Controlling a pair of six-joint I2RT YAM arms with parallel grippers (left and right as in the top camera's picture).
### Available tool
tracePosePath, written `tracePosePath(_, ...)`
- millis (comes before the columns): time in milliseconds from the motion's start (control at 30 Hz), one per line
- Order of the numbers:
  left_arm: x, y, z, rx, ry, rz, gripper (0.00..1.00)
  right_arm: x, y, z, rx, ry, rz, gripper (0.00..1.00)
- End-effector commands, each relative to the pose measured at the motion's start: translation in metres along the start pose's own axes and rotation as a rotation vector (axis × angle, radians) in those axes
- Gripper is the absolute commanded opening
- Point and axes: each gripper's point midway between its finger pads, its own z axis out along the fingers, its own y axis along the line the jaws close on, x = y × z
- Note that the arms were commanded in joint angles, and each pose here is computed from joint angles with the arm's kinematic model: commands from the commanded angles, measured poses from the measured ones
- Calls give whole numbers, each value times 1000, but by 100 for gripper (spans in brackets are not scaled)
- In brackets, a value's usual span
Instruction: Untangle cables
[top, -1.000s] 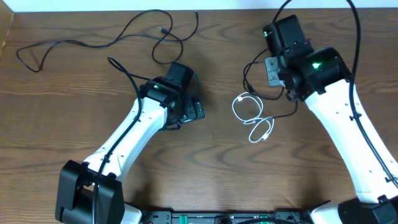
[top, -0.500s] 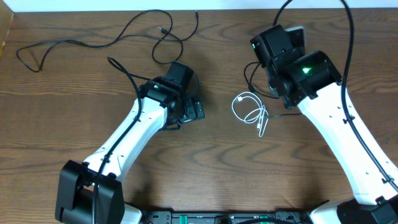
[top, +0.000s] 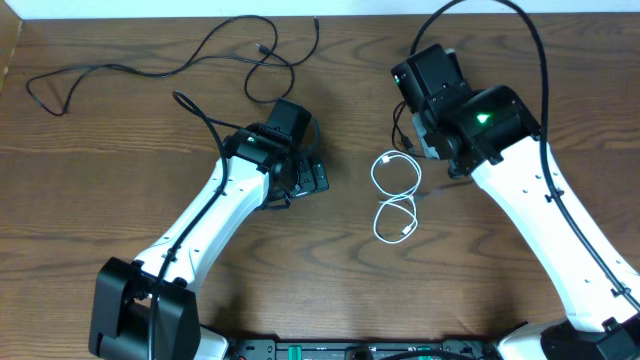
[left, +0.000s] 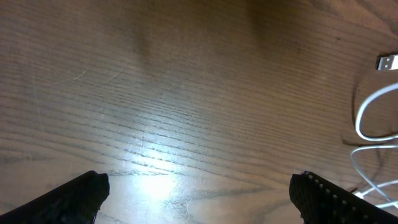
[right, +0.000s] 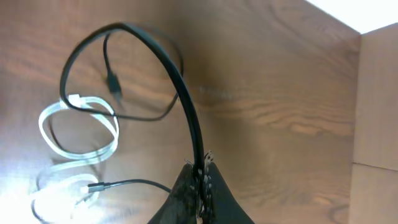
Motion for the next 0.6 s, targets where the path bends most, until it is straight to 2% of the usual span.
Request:
tracePosePath(0,0,3,0,-11,-6,-11,98,-39,-26,-31,21,-142,165,1)
tracePosePath(100,0,3,0,-11,-6,-11,98,-73,-45,-69,-7,-278,247,1)
tracePosePath(133,0,3,0,-11,-6,-11,98,-90,-56,-97,-49,-364,299,1)
tracePosePath(200,0,3,0,-11,-6,-11,98,-103,-58,-120,-126,-428,331,1)
tracePosePath(333,0,3,0,-11,-6,-11,98,-114,-22,-155,-403,-502,180,1)
tracePosePath(433,1,0,0,1,-1,-25,98,-112,-2,-168,-536,-512,128,1)
tracePosePath(567,23,-26,-4,153,131,-46,98,-108,13,-187,-679,-528,97,1)
